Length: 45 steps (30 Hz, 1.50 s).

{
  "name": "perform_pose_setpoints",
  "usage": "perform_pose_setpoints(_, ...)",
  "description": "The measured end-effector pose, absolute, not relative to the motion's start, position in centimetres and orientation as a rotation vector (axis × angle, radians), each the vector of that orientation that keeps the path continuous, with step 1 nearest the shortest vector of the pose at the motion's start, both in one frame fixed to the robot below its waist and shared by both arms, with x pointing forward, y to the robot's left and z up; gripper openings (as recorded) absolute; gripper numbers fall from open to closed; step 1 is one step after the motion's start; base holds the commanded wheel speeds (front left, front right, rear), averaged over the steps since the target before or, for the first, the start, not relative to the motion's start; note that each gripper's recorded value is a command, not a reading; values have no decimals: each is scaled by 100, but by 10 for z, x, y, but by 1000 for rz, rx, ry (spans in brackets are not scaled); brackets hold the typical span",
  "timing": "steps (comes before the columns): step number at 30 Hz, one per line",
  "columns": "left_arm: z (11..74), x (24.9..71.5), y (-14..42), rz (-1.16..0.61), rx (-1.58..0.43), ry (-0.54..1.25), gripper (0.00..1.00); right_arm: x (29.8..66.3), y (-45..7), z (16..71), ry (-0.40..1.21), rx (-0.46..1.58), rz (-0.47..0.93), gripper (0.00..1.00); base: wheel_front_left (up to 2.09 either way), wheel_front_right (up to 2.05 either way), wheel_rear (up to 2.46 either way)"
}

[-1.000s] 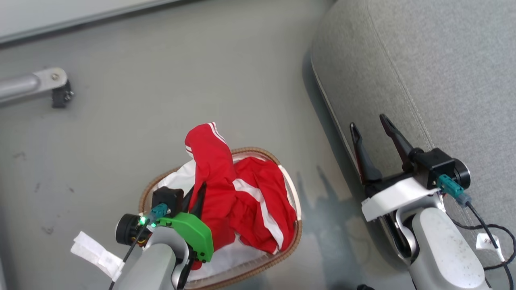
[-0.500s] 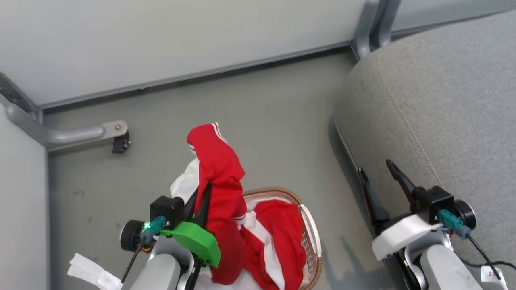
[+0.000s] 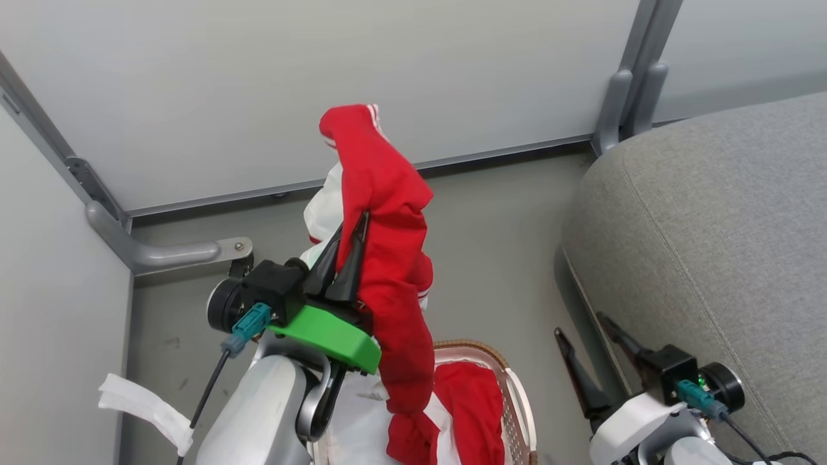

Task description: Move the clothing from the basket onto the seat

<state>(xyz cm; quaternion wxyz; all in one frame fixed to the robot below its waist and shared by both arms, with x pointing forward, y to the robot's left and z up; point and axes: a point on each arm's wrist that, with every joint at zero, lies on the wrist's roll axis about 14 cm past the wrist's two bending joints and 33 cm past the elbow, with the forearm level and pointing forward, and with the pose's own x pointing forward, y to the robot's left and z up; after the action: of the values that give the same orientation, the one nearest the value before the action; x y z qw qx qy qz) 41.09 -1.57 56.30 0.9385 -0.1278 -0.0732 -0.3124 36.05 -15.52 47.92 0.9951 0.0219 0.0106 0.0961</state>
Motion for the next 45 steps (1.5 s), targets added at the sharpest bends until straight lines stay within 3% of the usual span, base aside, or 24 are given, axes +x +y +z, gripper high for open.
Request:
perform_pose_setpoints(8,588,403,-18,-664,-260,-221,0,347,-86,468,65,-7,468,100,0,0,0)
perform_pose_setpoints(17,592,401,-15,-668,-268,-232,0,364,-15,505,-42,-72,733,100,0,0,0)
perform_pose_setpoints(34,588,385,-25,-723,-277,-209,0,388,46,517,-75,-99,846,100,0,0,0)
perform_pose_setpoints(35,588,385,-24,-722,-278,-207,0,387,48,514,-64,-94,848,89,0,0,0)
perform_pose_setpoints(37,588,385,-22,-716,-280,-207,0,386,51,508,-43,-90,855,37,0,0,0)
perform_pose_setpoints(38,589,385,-22,-714,-281,-207,0,385,53,506,-33,-85,858,0,0,0,0)
perform_pose_setpoints(45,588,386,-20,-704,-280,-206,0,384,54,502,-7,-54,852,0,0,0,0)
